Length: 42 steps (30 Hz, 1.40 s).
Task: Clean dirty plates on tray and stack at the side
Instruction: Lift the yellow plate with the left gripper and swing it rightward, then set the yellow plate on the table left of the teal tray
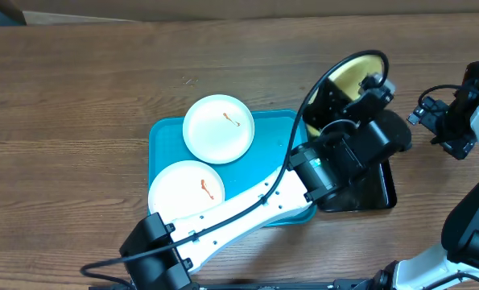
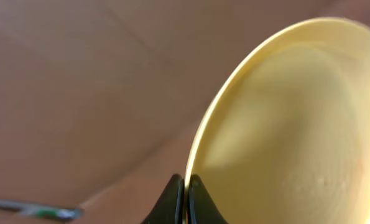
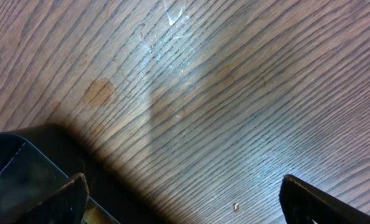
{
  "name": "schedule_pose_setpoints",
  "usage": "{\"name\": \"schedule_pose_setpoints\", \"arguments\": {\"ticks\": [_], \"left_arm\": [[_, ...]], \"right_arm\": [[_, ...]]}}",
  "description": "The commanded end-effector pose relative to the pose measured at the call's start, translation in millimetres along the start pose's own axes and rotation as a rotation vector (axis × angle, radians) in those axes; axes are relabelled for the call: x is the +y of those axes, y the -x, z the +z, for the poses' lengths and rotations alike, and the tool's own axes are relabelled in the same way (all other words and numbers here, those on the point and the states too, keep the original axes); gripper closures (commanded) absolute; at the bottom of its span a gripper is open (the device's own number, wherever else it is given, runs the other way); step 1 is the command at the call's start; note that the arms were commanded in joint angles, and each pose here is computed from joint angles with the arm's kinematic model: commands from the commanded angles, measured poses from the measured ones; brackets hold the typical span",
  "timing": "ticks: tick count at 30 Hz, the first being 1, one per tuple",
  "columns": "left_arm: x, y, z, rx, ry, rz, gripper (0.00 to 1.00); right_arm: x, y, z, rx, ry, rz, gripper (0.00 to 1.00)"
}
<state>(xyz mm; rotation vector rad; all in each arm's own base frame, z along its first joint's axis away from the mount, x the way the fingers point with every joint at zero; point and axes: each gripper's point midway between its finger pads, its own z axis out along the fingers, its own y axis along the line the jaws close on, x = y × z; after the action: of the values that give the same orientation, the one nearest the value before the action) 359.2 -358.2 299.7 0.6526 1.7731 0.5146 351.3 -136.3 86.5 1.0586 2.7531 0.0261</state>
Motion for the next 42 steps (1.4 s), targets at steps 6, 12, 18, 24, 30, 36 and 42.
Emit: {"name": "schedule_pose_setpoints", "arguments": {"ticks": [6,12,18,24,30,36,42], "left_arm": [[-65,-34,21,0.196,-0.484,-0.409,0.96],[-33,-62,69,0.326,-0.640,-0.604,0.96],[46,-132,118,0.537,-0.726,-0.912,0.96],[160,-247,150,0.717,-0.480,-1.124,0.96],[259,-368,138,0.878,-0.107,-1.250,0.96],[306,-473,112,0.977,0.197,-1.320,0.96],[294,-540,93,1.037,0.302,-1.353,0.96]], "right_arm": [[5,9,-11,-0.040,0.017,-0.001,0.00],[5,9,-11,-0.040,0.017,-0.001,0.00],[5,9,-11,-0.040,0.017,-0.001,0.00],[5,9,-11,-0.040,0.017,-0.001,0.00],[5,9,-11,-0.040,0.017,-0.001,0.00],[5,9,-11,-0.040,0.017,-0.001,0.00],[5,9,-11,-0.040,0.017,-0.001,0.00]]}}
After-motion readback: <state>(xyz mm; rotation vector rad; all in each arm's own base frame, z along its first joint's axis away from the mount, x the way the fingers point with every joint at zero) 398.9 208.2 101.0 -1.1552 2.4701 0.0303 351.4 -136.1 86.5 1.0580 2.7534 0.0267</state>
